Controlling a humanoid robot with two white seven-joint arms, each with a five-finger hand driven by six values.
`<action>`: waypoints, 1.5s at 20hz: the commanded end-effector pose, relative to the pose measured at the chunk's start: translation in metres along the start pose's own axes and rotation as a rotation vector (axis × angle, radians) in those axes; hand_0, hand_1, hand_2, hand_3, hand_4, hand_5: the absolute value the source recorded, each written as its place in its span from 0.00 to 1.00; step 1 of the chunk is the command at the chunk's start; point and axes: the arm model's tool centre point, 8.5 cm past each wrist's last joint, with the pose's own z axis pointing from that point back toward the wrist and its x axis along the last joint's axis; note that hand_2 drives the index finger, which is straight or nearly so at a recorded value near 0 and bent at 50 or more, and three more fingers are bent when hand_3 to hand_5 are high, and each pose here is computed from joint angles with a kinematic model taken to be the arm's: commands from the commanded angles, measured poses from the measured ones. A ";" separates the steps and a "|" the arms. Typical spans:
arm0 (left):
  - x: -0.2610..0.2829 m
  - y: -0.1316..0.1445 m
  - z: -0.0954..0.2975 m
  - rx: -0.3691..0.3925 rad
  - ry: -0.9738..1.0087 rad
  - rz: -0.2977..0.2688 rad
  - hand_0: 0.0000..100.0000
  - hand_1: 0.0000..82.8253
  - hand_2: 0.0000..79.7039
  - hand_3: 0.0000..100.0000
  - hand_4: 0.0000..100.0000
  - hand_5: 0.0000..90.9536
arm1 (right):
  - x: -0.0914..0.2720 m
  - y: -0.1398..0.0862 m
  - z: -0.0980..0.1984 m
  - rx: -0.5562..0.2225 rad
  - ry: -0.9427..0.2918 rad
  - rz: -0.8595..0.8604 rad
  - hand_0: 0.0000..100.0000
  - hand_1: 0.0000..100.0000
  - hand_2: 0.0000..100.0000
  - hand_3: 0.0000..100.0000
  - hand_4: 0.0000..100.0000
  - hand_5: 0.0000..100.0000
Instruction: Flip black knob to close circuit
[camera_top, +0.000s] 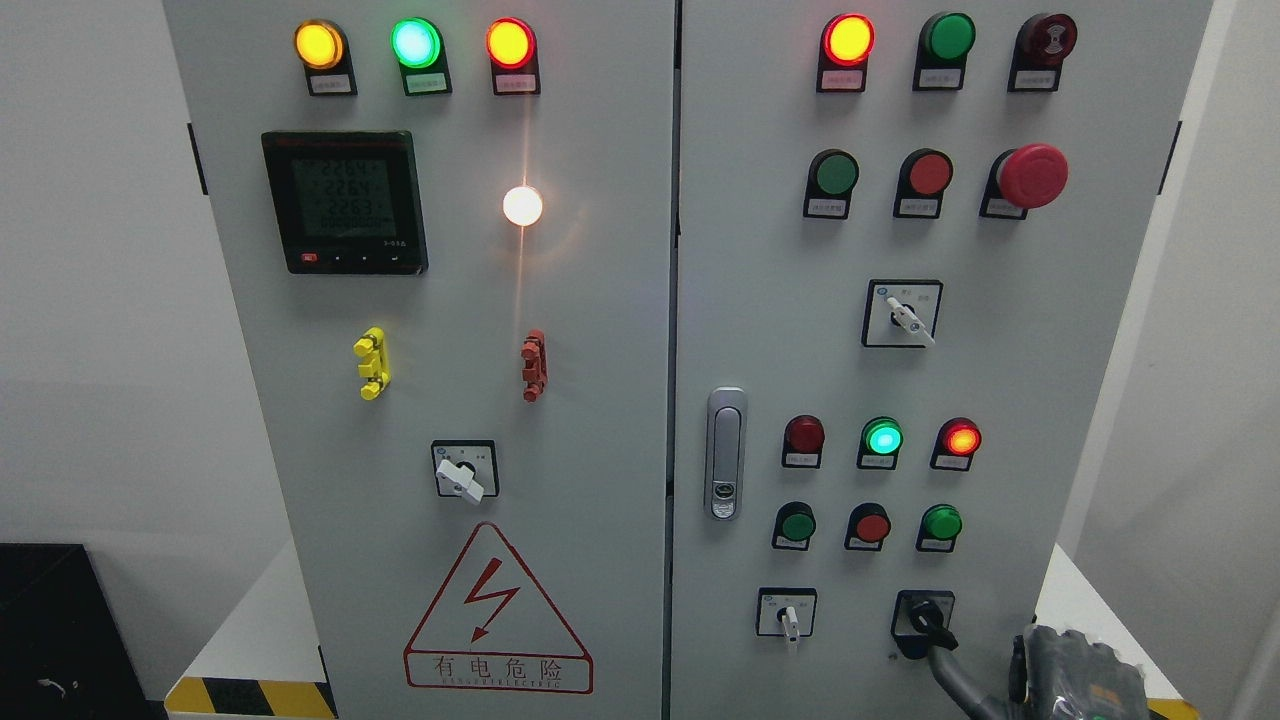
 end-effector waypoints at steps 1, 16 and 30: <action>-0.004 0.000 0.000 0.001 0.006 0.000 0.12 0.67 0.00 0.00 0.00 0.00 | 0.000 -0.002 0.000 -0.008 0.001 -0.002 0.00 0.01 0.90 1.00 0.95 0.98; -0.004 0.000 0.000 0.001 0.006 0.000 0.12 0.67 0.00 0.00 0.00 0.00 | 0.013 0.001 0.002 0.001 -0.040 -0.006 0.00 0.01 0.90 1.00 0.95 0.98; -0.004 0.000 0.000 0.001 0.006 0.000 0.12 0.67 0.00 0.00 0.00 0.00 | 0.031 0.012 0.011 0.026 -0.099 0.007 0.00 0.01 0.89 1.00 0.95 0.98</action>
